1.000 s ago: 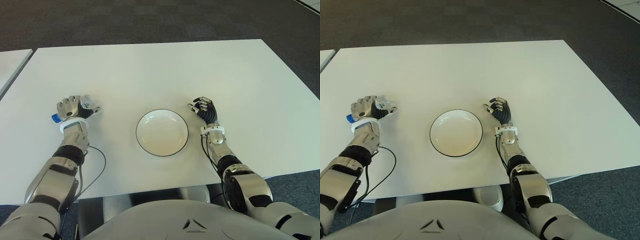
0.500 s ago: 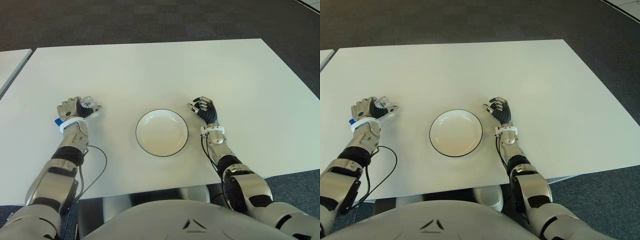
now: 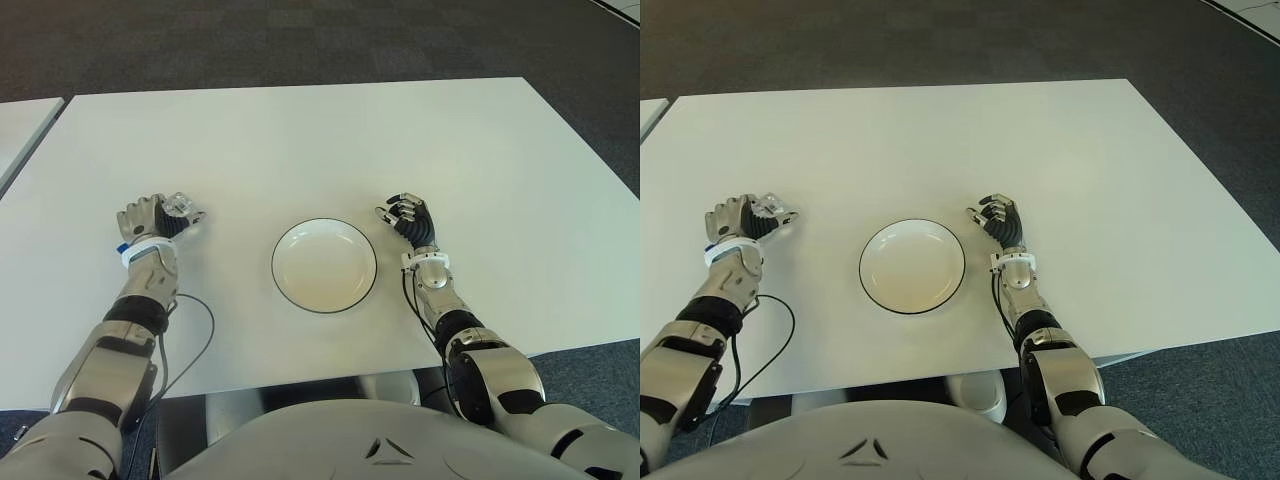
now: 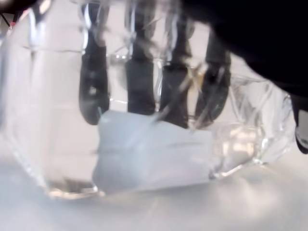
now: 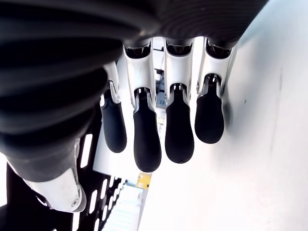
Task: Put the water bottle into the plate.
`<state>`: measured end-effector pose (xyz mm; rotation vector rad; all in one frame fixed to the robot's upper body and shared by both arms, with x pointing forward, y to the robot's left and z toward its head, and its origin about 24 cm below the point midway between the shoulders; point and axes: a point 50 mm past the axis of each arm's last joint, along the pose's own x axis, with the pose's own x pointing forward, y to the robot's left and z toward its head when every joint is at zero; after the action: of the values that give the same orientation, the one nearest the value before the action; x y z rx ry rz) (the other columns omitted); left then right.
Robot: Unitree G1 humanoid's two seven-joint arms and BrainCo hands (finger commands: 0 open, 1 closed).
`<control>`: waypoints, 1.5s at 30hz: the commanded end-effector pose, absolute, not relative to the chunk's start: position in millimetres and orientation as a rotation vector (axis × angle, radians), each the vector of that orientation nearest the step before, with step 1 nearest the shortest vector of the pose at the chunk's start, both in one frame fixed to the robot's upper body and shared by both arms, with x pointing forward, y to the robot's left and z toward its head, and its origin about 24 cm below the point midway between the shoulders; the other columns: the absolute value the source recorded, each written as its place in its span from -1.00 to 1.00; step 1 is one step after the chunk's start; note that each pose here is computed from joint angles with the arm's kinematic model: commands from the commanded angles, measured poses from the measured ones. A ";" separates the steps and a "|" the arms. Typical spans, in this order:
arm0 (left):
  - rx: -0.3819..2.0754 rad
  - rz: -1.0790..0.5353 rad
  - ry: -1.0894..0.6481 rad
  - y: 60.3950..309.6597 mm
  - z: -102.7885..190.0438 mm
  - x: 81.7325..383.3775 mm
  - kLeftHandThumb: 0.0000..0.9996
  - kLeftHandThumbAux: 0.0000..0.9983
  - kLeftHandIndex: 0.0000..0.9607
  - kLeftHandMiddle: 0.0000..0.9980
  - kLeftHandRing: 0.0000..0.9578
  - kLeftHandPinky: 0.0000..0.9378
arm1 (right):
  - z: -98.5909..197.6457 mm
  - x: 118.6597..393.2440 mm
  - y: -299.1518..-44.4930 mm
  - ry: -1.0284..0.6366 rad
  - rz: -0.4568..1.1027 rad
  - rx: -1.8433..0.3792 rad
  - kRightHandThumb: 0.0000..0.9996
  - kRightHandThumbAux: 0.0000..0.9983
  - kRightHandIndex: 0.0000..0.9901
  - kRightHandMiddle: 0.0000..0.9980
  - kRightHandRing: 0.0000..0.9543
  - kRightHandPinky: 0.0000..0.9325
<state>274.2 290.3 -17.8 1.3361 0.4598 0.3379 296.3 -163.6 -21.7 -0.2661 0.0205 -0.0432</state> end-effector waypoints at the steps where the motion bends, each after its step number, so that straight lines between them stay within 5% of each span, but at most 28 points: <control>1: 1.262 0.261 0.573 278.9 -49.9 249.9 0.71 0.33 -0.15 0.08 0.68 0.70 | -37.4 285.6 -167.0 0.106 -0.046 -0.271 0.42 0.46 -0.13 0.30 0.37 0.39; 45: 1.179 0.349 0.356 274.6 -39.0 252.7 0.71 0.34 -0.17 0.07 0.73 0.72 | -37.0 286.3 -166.7 0.105 -0.059 -0.279 0.42 0.46 -0.13 0.30 0.38 0.41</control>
<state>269.3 283.5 -15.9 1.2283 0.2737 0.3943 296.5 -164.9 -21.6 -0.2707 0.0215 -0.0593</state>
